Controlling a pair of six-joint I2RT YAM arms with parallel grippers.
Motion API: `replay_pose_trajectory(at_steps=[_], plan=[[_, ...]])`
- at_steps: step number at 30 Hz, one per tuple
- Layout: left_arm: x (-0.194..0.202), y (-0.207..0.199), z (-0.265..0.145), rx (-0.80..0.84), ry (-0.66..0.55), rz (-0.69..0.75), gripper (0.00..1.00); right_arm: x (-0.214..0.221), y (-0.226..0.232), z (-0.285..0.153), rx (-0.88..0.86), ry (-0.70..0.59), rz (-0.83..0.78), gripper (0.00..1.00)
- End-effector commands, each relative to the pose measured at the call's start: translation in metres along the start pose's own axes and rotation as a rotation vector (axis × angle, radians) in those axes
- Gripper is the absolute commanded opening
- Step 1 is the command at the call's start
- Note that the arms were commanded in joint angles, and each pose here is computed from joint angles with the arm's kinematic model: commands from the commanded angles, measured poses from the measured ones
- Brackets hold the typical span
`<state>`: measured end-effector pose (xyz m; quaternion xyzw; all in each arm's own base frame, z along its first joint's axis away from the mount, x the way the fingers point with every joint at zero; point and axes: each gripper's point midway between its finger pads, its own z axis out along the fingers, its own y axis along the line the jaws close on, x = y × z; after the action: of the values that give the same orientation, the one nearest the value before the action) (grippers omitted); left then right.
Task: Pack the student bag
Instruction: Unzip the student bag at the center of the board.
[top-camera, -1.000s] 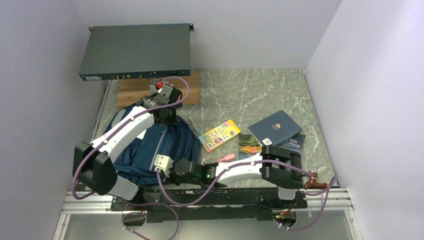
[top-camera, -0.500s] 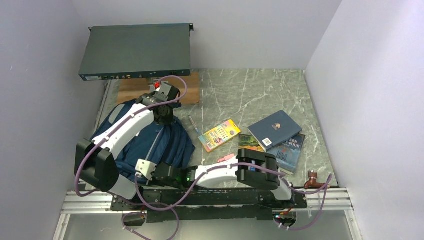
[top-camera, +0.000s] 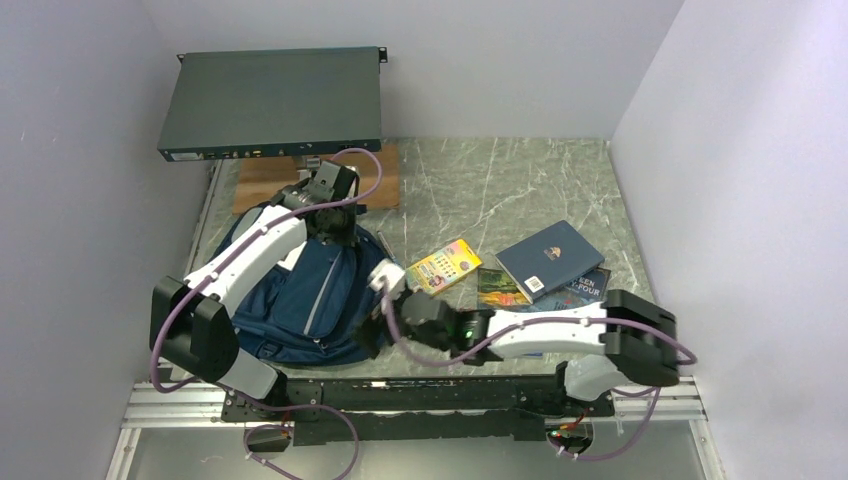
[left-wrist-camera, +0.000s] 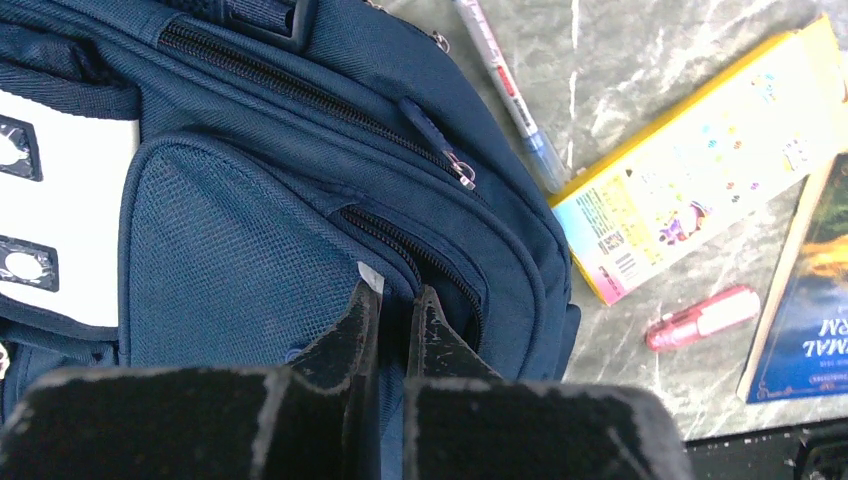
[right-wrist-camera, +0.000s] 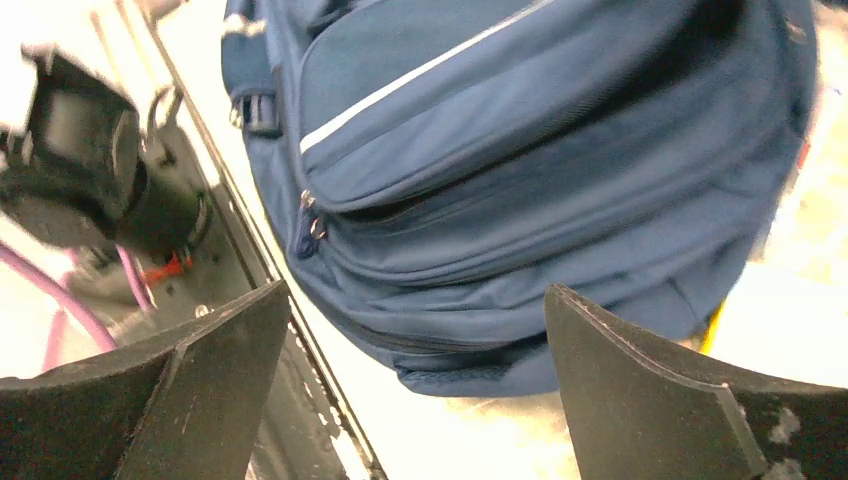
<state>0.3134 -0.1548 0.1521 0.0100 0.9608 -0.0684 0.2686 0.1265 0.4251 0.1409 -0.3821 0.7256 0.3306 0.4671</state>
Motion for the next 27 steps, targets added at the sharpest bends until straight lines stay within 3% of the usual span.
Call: replay_pose_trajectory(at_steps=[1, 3, 10, 13, 17, 21, 22, 26, 27], plan=[[-0.041, -0.038, -0.023, 0.195, -0.142, 0.104, 0.0, -0.009, -0.039, -0.016, 0.067, -0.055, 0.484, 1.0], [-0.041, -0.038, -0.025, 0.205, -0.15, 0.119, 0.0, -0.01, -0.052, -0.017, 0.025, -0.059, 0.661, 1.0], [-0.045, -0.039, -0.036, 0.218, -0.196, 0.186, 0.0, 0.007, -0.069, 0.008, 0.086, 0.021, 0.669, 1.0], [-0.045, -0.04, -0.041, 0.22, -0.186, 0.215, 0.0, 0.003, -0.076, 0.015, 0.096, -0.014, 0.709, 0.94], [-0.042, -0.038, -0.041, 0.193, -0.18, 0.257, 0.0, -0.001, -0.064, 0.034, -0.003, -0.003, 0.728, 0.71], [-0.029, -0.029, -0.034, 0.145, -0.135, 0.288, 0.0, -0.001, -0.042, 0.049, -0.154, 0.043, 0.75, 0.31], [-0.024, -0.027, -0.032, 0.137, -0.119, 0.302, 0.0, -0.001, -0.037, 0.05, -0.191, 0.04, 0.755, 0.25], [-0.007, -0.023, -0.034, 0.069, -0.057, 0.392, 0.3, -0.005, -0.032, 0.047, -0.255, 0.016, 0.796, 0.0], [-0.005, -0.02, -0.036, 0.032, -0.068, 0.411, 0.39, -0.005, -0.033, 0.046, -0.26, 0.008, 0.809, 0.0]])
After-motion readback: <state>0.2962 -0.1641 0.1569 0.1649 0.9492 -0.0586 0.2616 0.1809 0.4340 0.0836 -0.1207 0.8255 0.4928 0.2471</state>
